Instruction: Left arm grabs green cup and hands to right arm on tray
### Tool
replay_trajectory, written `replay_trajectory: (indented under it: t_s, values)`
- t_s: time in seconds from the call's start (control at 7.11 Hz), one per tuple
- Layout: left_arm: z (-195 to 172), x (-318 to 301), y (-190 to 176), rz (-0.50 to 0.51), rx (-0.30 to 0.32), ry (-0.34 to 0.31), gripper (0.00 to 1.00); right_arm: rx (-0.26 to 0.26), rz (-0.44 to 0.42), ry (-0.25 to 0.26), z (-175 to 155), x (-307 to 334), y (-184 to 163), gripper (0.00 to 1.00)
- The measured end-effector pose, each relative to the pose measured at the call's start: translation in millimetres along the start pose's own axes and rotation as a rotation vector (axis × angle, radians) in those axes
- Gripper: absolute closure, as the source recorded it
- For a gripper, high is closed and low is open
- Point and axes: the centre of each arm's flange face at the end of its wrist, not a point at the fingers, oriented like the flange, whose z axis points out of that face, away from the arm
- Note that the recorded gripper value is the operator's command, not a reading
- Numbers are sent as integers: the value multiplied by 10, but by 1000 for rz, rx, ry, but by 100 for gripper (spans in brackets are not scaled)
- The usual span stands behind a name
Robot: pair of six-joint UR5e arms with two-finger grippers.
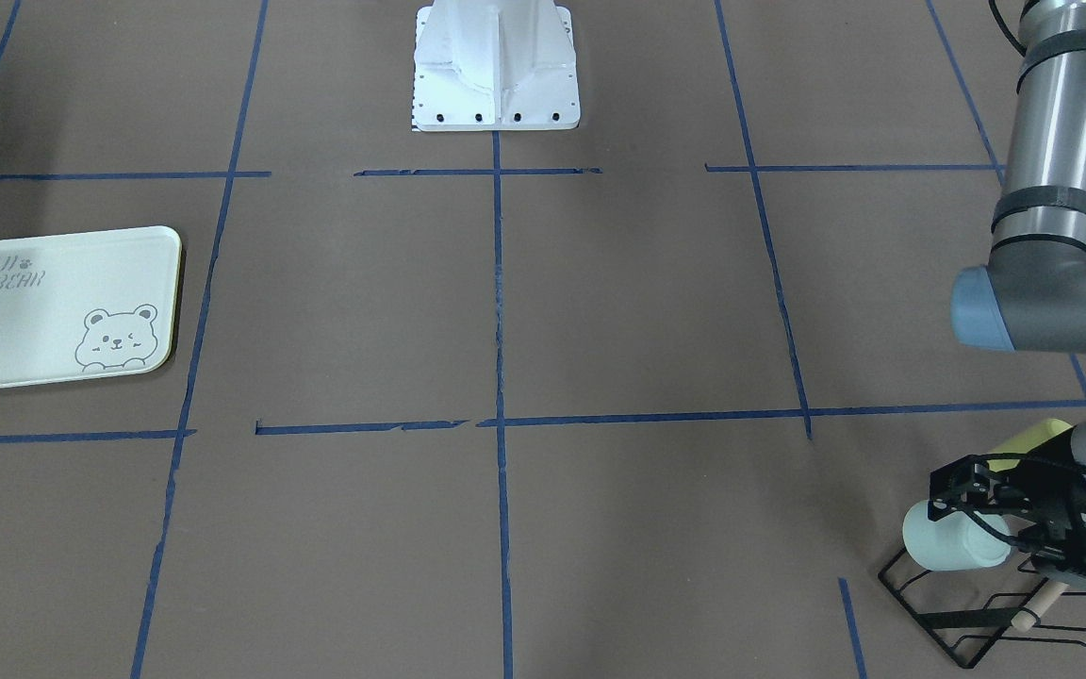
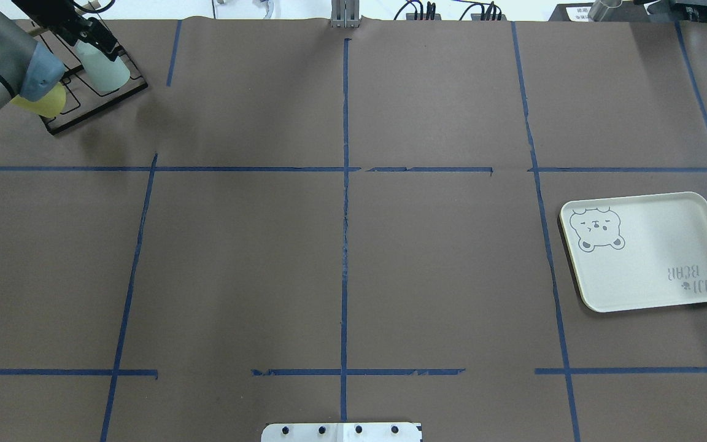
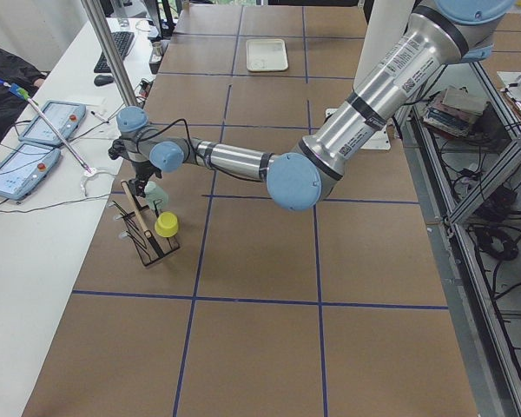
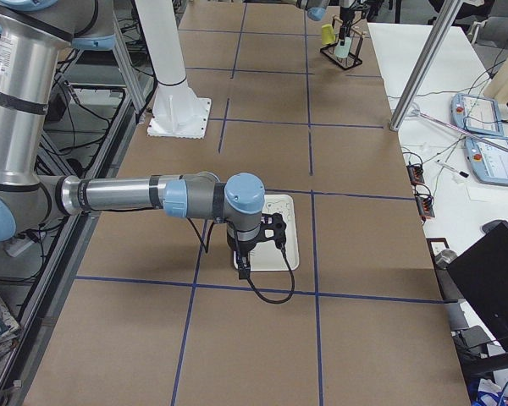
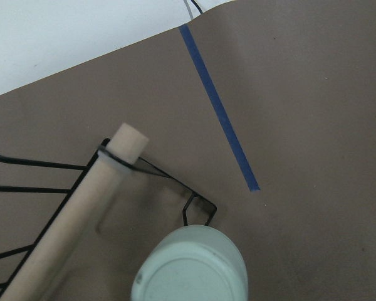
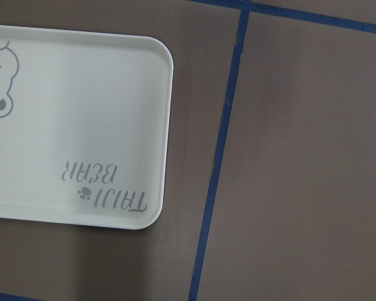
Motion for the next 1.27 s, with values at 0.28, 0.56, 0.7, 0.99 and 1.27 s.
replay_trajectory:
  t_s: [0.28,0.56,0.7,0.99,1.27]
  values:
    - [125,4,22,4,-8,-7,1,-1,1,0,1,1,1,0]
    - [182,21,36,8,-13,-7,23,1,-1,0,-2,-2,-1,0]
    - [191,17,43,8,-14,-8,32,1,-1,0,-4,-3,-1,0]
    - [196,7,52,7,-15,-9,44,1,-1,0,-5,-4,-2,0]
    - [117,-24,29,3,-3,-10,45,1,-1,0,-5,-4,-1,0]
